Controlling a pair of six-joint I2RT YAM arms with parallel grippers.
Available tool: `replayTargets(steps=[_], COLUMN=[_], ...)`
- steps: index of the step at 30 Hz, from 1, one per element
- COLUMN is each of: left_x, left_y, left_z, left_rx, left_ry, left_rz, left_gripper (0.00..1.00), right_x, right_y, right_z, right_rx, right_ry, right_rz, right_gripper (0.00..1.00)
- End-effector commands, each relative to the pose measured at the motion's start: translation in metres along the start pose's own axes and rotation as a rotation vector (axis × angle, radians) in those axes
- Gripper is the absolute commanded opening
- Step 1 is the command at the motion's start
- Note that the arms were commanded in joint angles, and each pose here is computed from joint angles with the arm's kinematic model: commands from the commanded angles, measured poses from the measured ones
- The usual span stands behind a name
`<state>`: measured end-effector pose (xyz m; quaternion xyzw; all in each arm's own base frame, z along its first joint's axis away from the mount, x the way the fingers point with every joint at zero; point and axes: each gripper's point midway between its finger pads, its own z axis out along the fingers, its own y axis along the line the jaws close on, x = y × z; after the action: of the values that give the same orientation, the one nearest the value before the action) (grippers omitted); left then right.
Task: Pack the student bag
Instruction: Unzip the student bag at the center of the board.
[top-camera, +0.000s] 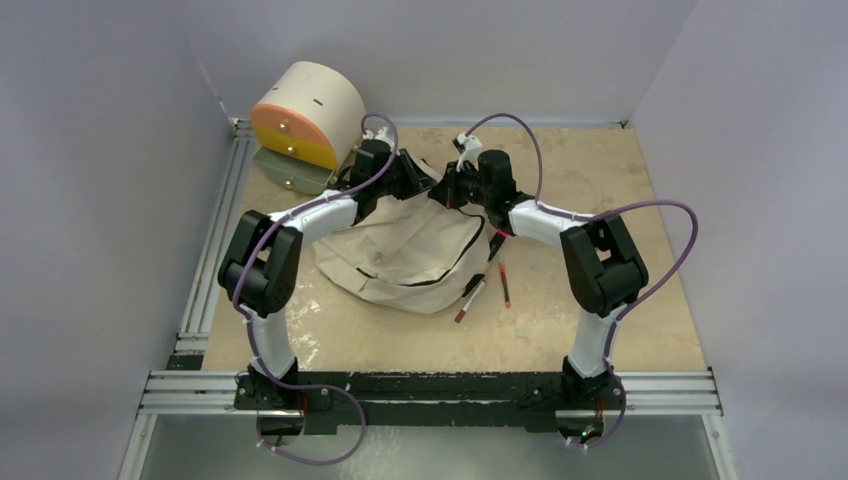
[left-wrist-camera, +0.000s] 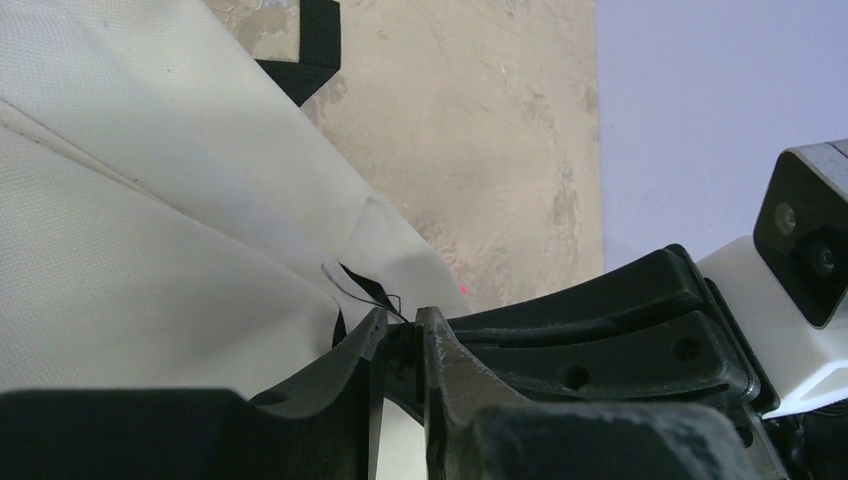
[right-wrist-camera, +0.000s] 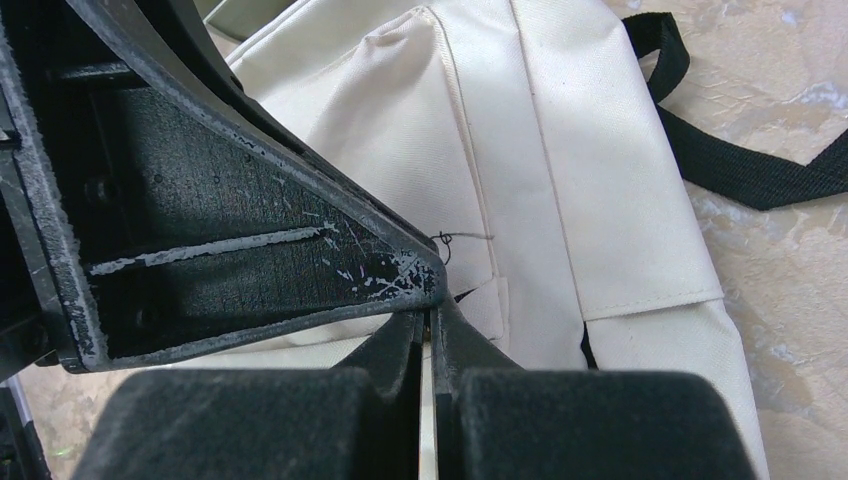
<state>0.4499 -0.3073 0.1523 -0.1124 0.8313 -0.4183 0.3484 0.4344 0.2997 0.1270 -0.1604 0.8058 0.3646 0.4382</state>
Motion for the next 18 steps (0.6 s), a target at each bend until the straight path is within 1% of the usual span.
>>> replayTargets(steps=[1, 3, 8, 13, 17, 18], left_x=[-0.004, -0.004, -0.007, -0.013, -0.021, -0.022], left_y=[-0.002, -0.002, -0.005, -0.013, -0.027, -0.029], left_z=[0.0, 0.001, 0.0, -0.003, -0.009, -0.01], left_rx=[0.021, 0.021, 0.028, 0.048, 0.089, 0.093], left_ry=[-0.021, -0.022, -0.032, -0.05, -0.076, -0.08], left_rz=[0.054, 0.055, 0.061, 0.079, 0.129, 0.137], left_gripper=[0.14, 0.14, 0.0, 0.0, 0.0, 0.0], right_x=[-0.033, -0.032, -0.032, -0.03, -0.028, -0.027], right_y=[0.015, 0.015, 0.015, 0.013, 0.013, 0.014], right_z=[-0.001, -0.001, 0.0, 0.0, -0.002, -0.002], right_rx=[-0.045, -0.047, -0.045, -0.041, -0.038, -0.038], right_ry=[-0.076, -0.077, -0.072, -0.067, -0.064, -0.061], right_rz=[-0.028, -0.028, -0.029, -0.028, -0.023, -0.019], right_gripper=[0.0, 0.0, 0.0, 0.0, 0.0, 0.03])
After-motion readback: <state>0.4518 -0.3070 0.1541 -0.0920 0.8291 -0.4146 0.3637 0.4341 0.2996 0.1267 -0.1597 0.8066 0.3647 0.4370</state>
